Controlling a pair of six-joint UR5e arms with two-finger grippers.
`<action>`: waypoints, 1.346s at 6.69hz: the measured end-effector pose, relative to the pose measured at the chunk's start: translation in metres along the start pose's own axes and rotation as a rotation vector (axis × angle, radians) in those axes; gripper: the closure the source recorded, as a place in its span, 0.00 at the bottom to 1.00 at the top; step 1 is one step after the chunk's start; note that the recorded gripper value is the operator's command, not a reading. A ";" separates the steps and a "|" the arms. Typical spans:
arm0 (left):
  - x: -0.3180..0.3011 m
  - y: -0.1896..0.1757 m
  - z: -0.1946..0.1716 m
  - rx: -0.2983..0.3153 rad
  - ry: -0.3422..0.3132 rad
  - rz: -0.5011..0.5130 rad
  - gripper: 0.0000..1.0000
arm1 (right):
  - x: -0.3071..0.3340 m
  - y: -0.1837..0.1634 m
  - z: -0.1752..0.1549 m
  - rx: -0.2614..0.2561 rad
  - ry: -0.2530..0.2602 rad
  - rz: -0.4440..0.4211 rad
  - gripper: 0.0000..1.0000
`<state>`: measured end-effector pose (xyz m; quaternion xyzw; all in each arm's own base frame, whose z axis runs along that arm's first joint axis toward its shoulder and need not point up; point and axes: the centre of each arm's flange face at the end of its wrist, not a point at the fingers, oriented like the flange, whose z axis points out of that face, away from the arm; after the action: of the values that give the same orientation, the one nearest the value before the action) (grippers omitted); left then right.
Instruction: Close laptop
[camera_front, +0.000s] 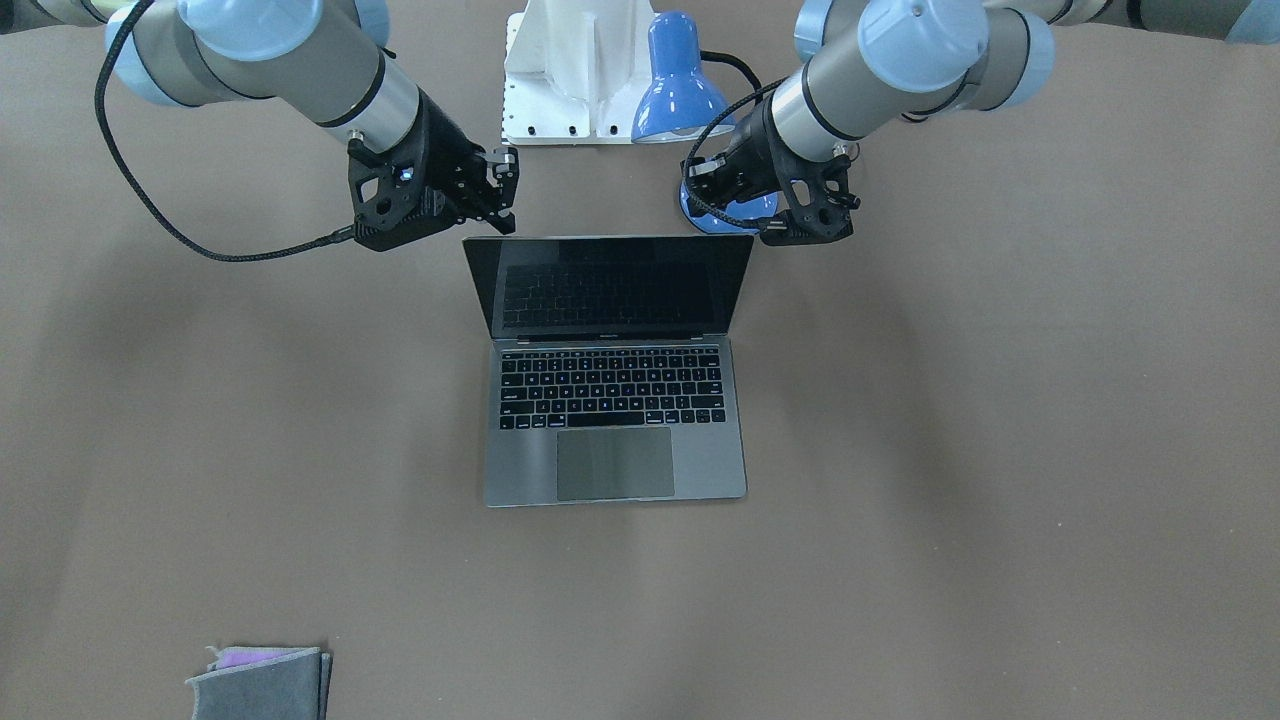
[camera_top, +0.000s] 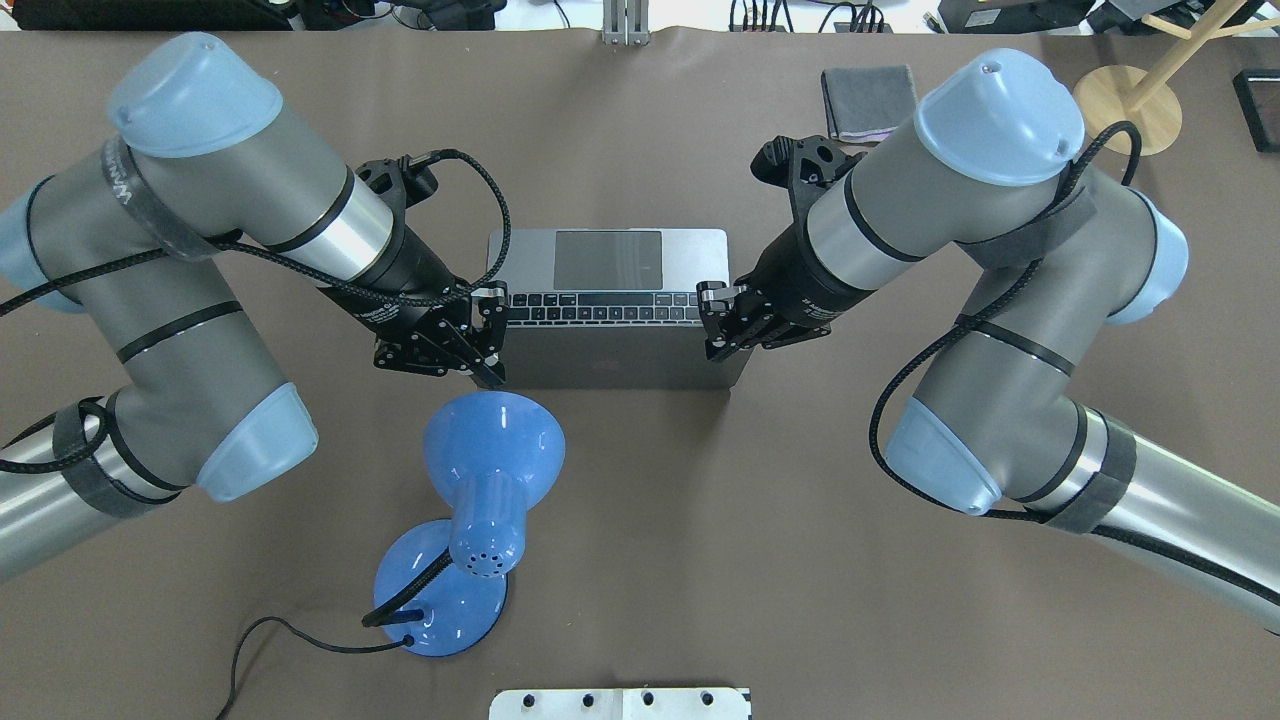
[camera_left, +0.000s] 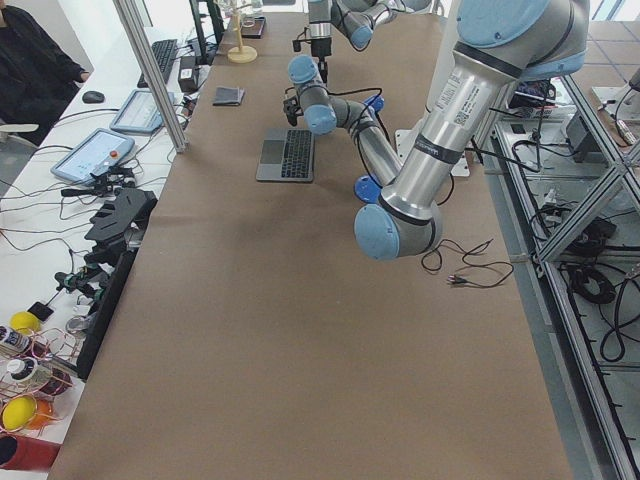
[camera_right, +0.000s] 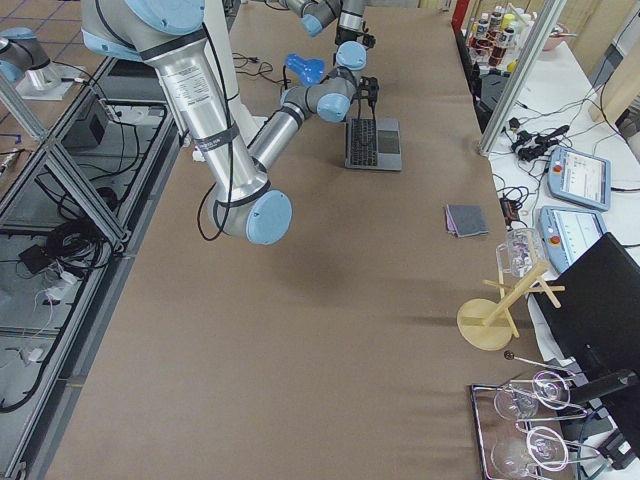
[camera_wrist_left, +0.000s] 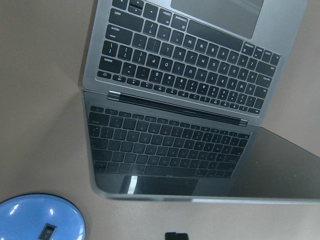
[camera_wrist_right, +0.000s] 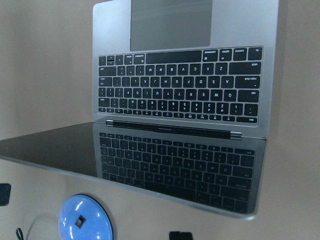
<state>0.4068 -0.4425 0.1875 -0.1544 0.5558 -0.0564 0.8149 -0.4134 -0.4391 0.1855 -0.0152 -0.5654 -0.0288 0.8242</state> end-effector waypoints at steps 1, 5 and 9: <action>0.002 -0.001 0.001 -0.001 -0.001 0.001 1.00 | -0.001 -0.004 0.004 0.005 0.006 0.003 1.00; 0.014 -0.031 0.025 0.020 -0.010 -0.001 1.00 | -0.002 -0.008 0.004 0.016 0.010 0.005 1.00; 0.021 -0.046 0.026 0.061 -0.005 0.002 1.00 | -0.009 -0.043 0.017 0.073 0.048 0.028 1.00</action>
<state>0.4426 -0.4868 0.1918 -0.1292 0.5517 -0.0722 0.8208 -0.4353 -0.4804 0.1825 0.0079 -0.5458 0.0029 0.8379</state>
